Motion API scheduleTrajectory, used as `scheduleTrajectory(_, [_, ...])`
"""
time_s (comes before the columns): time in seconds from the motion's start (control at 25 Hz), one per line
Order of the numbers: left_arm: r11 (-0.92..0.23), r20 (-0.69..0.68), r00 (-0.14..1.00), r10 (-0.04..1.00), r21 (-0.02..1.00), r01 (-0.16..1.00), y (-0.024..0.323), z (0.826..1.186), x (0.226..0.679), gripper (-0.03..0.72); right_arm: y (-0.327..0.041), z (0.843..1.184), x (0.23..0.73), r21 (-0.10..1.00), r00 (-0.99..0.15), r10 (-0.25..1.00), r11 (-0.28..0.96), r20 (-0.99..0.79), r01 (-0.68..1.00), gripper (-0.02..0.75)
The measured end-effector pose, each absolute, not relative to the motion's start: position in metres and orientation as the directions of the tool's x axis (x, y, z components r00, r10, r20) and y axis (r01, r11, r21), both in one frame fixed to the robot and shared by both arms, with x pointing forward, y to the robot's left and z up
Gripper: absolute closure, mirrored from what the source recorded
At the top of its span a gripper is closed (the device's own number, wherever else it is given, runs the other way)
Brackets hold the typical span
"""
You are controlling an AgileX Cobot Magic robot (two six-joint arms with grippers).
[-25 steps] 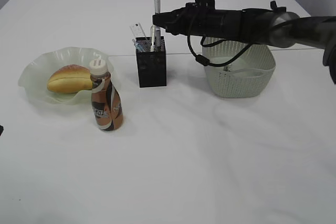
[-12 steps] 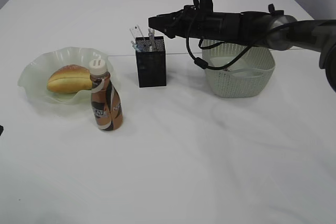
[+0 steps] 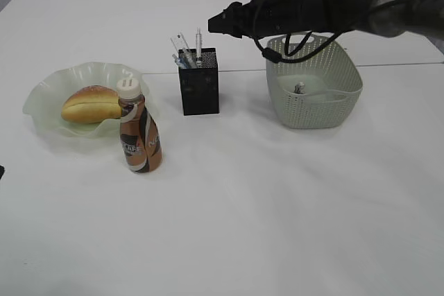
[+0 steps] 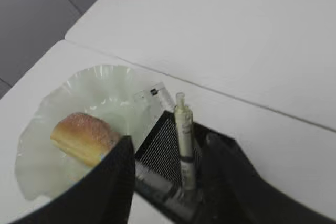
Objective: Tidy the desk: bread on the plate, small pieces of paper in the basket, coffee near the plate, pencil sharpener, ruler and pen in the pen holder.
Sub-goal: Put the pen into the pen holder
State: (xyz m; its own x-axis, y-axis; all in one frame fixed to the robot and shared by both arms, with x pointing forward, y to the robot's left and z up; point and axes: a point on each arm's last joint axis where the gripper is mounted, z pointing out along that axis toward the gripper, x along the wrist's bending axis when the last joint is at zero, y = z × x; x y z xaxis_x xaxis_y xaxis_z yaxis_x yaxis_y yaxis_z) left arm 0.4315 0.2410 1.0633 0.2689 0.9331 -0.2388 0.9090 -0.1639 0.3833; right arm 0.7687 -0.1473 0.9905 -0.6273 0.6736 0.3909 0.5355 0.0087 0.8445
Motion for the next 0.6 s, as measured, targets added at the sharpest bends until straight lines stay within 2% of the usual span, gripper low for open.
scheduleTrajectory(0.36, [-0.149, -0.234, 0.265, 0.935, 0.418, 0.896, 0.241, 1.065, 0.435, 0.381, -0.131, 1.064, 0.71, 0.675, -0.598, 0.714, 0.24, 0.364, 0.698, 0.425])
scheduleTrajectory(0.6, [-0.082, -0.26, 0.204, 0.944, 0.414, 0.906, 0.241, 1.065, 0.436, 0.381, -0.141, 1.076, 0.686, 0.506, -0.513, 0.804, 0.323, 0.299, 0.8, 0.425])
